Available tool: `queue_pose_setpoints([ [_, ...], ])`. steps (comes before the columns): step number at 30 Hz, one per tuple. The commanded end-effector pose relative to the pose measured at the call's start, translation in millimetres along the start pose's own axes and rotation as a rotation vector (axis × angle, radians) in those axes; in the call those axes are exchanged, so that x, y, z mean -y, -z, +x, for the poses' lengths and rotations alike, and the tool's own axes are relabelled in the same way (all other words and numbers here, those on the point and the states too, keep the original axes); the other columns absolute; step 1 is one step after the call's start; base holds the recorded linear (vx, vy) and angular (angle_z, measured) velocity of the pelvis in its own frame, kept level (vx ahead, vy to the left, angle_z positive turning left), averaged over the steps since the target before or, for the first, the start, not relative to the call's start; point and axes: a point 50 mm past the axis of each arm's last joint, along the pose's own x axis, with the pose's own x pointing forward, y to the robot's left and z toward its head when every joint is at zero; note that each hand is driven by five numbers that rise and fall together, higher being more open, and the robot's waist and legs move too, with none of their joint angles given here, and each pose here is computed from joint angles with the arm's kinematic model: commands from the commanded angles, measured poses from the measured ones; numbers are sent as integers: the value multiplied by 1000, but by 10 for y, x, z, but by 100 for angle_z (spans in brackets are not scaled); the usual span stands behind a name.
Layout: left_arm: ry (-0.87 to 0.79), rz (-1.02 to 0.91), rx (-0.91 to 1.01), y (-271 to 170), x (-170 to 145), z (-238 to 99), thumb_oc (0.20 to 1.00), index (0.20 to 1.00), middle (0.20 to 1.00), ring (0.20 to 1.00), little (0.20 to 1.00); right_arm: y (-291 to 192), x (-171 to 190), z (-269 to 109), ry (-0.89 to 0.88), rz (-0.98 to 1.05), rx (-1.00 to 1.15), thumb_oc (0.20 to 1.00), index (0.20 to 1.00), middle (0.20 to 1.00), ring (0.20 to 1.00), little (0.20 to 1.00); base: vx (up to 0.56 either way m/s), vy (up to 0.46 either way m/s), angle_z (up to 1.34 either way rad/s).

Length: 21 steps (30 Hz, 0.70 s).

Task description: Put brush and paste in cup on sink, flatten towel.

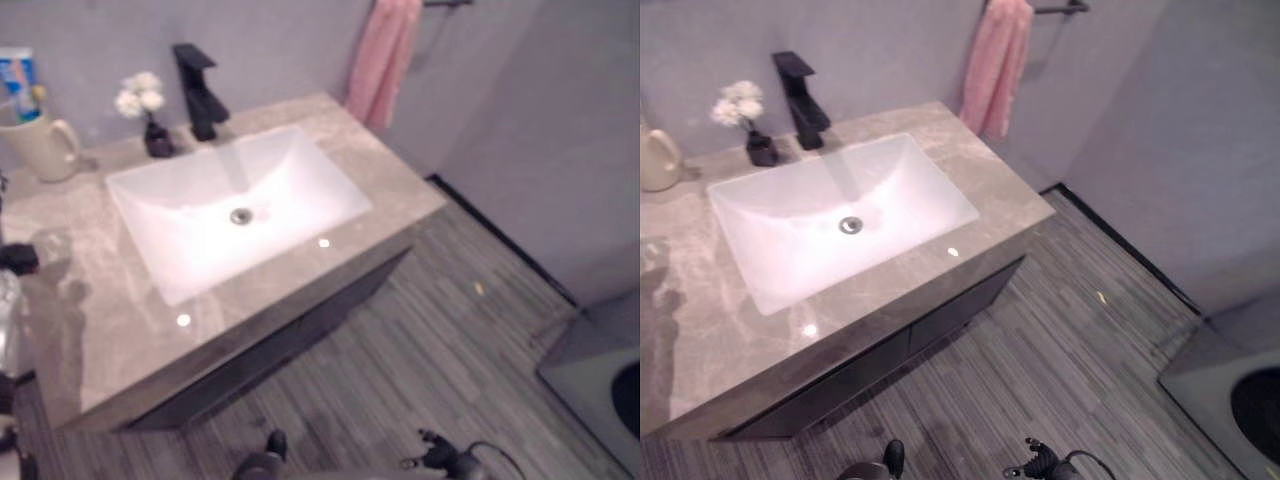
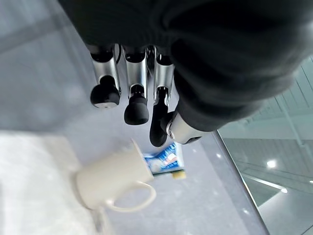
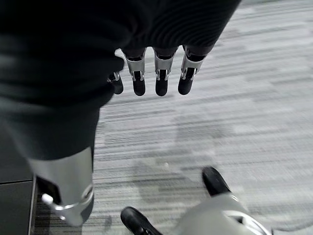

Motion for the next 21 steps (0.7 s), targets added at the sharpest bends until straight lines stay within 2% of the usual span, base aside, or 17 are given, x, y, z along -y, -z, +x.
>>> queue_pose_setpoints([
  [1,9,22,156,-247,66,-97,200,200,200,200,200,-169,61,31,38,-5,53,1000,1000,1000,1000,1000,-59,184,77],
  [5,47,17,204,-319,135,-236,200,200,200,200,200,-235,76,17,43,4,107,1000,1000,1000,1000,1000,7,38,54],
  [8,40,-2,239,-378,46,-320,200,200,200,200,200,-251,77,18,33,-26,116,1000,1000,1000,1000,1000,73,-70,24],
  [13,68,-97,232,-392,153,-319,200,200,200,200,200,-171,54,12,29,-38,86,1000,1000,1000,1000,1000,69,-138,55],
  [18,68,-97,232,-392,153,-319,200,200,200,200,200,-171,54,12,29,-38,86,1000,1000,1000,1000,1000,22,-36,62],
  [21,87,-132,186,-298,61,-463,200,200,200,200,200,22,224,-11,102,30,12,1000,1000,1000,1000,1000,589,-679,21],
])
